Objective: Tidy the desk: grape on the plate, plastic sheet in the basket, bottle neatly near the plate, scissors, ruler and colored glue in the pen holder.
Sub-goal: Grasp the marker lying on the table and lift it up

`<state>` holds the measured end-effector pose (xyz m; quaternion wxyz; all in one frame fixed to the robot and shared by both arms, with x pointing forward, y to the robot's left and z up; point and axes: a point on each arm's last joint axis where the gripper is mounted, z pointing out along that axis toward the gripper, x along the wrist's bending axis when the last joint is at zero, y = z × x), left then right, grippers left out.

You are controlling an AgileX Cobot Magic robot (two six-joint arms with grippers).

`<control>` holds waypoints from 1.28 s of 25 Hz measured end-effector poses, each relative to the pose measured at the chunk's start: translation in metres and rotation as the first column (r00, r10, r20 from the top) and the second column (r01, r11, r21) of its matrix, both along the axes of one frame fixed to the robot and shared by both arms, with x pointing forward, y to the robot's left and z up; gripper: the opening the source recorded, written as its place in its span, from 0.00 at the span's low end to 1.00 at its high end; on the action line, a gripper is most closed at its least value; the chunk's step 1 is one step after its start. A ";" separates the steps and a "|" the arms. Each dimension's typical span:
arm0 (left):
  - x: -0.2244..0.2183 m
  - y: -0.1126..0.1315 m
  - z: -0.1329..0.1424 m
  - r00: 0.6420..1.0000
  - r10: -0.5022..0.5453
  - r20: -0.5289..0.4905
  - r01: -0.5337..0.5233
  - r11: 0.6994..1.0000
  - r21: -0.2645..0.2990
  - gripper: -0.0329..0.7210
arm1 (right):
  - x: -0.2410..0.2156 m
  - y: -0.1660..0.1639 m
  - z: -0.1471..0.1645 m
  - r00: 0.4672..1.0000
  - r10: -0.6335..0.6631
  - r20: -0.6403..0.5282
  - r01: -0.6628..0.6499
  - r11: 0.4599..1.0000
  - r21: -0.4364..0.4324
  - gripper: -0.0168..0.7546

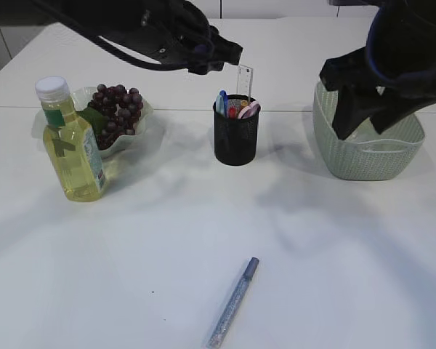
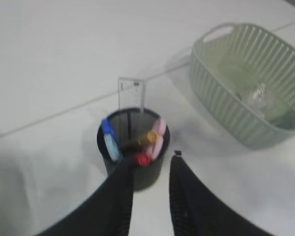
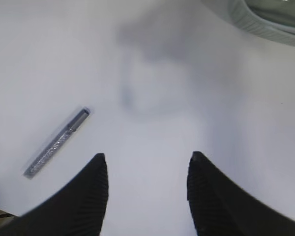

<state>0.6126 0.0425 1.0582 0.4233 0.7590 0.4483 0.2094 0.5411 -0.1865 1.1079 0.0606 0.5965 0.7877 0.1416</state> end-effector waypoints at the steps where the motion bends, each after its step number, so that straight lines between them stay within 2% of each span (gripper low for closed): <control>1: -0.008 0.000 0.005 1.000 -0.006 -0.030 0.006 1.000 0.023 0.30 | 0.000 0.001 0.000 1.000 0.000 -0.006 0.001 1.000 0.017 0.56; 4: -0.037 -0.004 0.019 0.991 -0.036 -0.127 0.048 0.994 0.097 0.30 | -0.002 0.006 0.001 1.000 -0.001 -0.027 0.003 0.997 0.075 0.56; 7: -0.069 -0.014 0.033 0.978 -0.085 -0.188 0.111 0.985 0.133 0.30 | -0.004 0.010 0.002 0.999 -0.001 -0.043 0.006 0.993 0.120 0.55; 12: -0.094 -0.019 0.028 0.930 -0.093 -0.356 0.160 0.973 0.165 0.30 | -0.006 0.012 0.004 0.999 0.000 -0.045 0.007 0.989 0.148 0.55; 19: -0.097 -0.020 0.019 0.899 -0.078 -0.430 0.171 0.968 0.182 0.30 | -0.014 0.001 0.021 1.000 -0.009 0.027 0.006 0.994 0.112 0.55; 27: -0.103 -0.038 -0.012 0.846 -0.078 -0.528 0.222 0.951 0.215 0.30 | -0.004 -0.060 0.034 0.976 -0.207 0.070 0.199 0.974 0.108 0.55; 32: -0.112 -0.049 -0.036 0.790 -0.062 -0.610 0.271 0.928 0.257 0.31 | -0.001 -0.094 0.034 0.948 -0.305 0.086 0.299 0.951 0.073 0.55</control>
